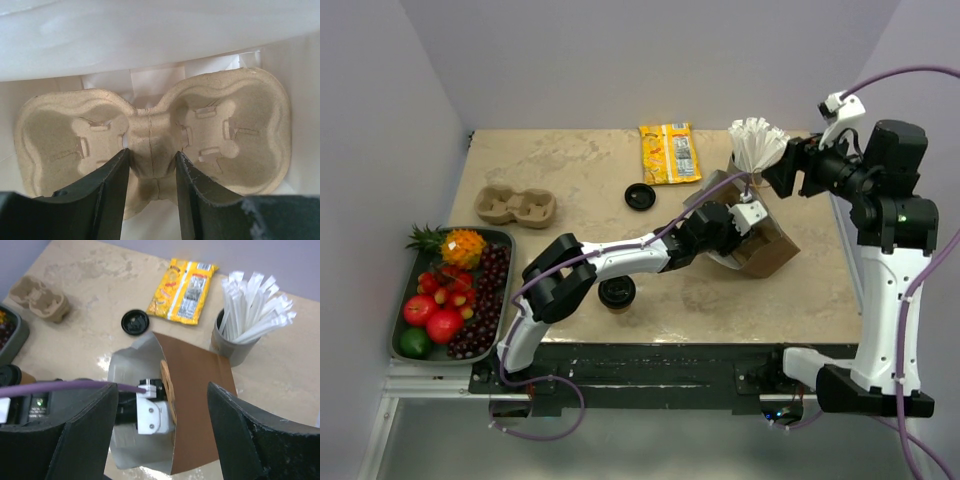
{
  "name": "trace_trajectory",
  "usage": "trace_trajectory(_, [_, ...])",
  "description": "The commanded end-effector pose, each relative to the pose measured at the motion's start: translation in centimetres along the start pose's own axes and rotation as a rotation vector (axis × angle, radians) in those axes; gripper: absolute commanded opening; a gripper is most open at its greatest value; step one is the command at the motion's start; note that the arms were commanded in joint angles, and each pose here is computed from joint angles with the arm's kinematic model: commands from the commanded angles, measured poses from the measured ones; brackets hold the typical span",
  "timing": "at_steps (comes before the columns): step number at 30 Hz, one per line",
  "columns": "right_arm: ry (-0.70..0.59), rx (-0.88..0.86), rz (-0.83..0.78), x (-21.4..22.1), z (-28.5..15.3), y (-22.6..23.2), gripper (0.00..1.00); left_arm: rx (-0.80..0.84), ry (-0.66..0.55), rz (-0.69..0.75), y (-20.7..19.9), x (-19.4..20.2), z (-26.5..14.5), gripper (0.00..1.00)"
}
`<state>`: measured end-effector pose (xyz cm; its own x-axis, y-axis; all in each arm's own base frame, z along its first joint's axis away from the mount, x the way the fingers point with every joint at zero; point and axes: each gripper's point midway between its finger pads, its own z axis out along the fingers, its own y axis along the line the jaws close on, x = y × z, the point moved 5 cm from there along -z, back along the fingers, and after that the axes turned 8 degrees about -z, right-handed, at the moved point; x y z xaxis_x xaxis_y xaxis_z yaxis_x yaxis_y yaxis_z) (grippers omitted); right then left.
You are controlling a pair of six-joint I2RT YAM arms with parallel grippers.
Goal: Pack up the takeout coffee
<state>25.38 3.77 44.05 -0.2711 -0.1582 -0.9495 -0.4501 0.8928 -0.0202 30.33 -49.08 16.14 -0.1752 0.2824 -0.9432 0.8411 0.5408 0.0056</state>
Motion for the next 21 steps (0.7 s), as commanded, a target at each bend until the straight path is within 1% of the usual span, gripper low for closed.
trace_trajectory(1, [0.151,0.037,0.001,5.5,0.9,-0.8,0.74,-0.016,0.008,-0.026,0.3,-0.9,-0.6,0.0])
trace_trajectory(2, [0.173,0.106,0.009,6.4,0.6,-2.0,0.74,-0.014,-0.002,-0.025,0.3,-1.2,-0.6,0.0])
trace_trajectory(4, [0.2,0.159,0.034,7.7,0.7,-3.8,0.72,-0.014,0.0,-0.025,0.2,-1.2,-0.4,0.0])
trace_trajectory(5, [0.208,0.218,0.064,8.2,0.3,-5.6,0.71,-0.016,-0.005,-0.025,0.3,-1.4,-0.4,0.0])
trace_trajectory(6, [0.213,0.243,0.077,8.5,0.4,-6.6,0.7,-0.016,0.001,-0.023,0.3,-1.2,-0.4,0.0])
trace_trajectory(7, [0.233,0.26,0.086,9.1,1.3,-8.2,0.67,-0.016,0.004,-0.025,0.3,-1.2,-0.5,0.0])
trace_trajectory(9, [0.263,0.293,0.078,10.3,2.3,-9.9,0.63,-0.01,0.011,-0.026,0.2,-1.2,-0.7,0.0])
trace_trajectory(10, [0.272,0.287,0.053,11.4,3.4,-10.6,0.6,-0.009,0.012,-0.028,0.2,-1.3,-1.0,0.0])
trace_trajectory(13, [0.342,0.259,0.04,15.1,5.8,-12.0,0.58,-0.004,0.015,-0.028,0.1,-1.5,-1.6,0.0])
trace_trajectory(16, [0.46,0.197,0.051,19.8,8.1,-12.9,0.58,0.001,0.019,-0.02,0.1,-1.9,-2.0,0.0])
trace_trajectory(17, [0.503,0.179,0.078,21.7,9.0,-13.3,0.58,0.004,0.019,-0.017,0.1,-1.9,-2.1,0.0])
trace_trajectory(21, [0.577,0.179,0.108,26.1,11.2,-14.4,0.57,0.017,0.031,-0.018,-0.1,-1.3,-1.7,0.0])
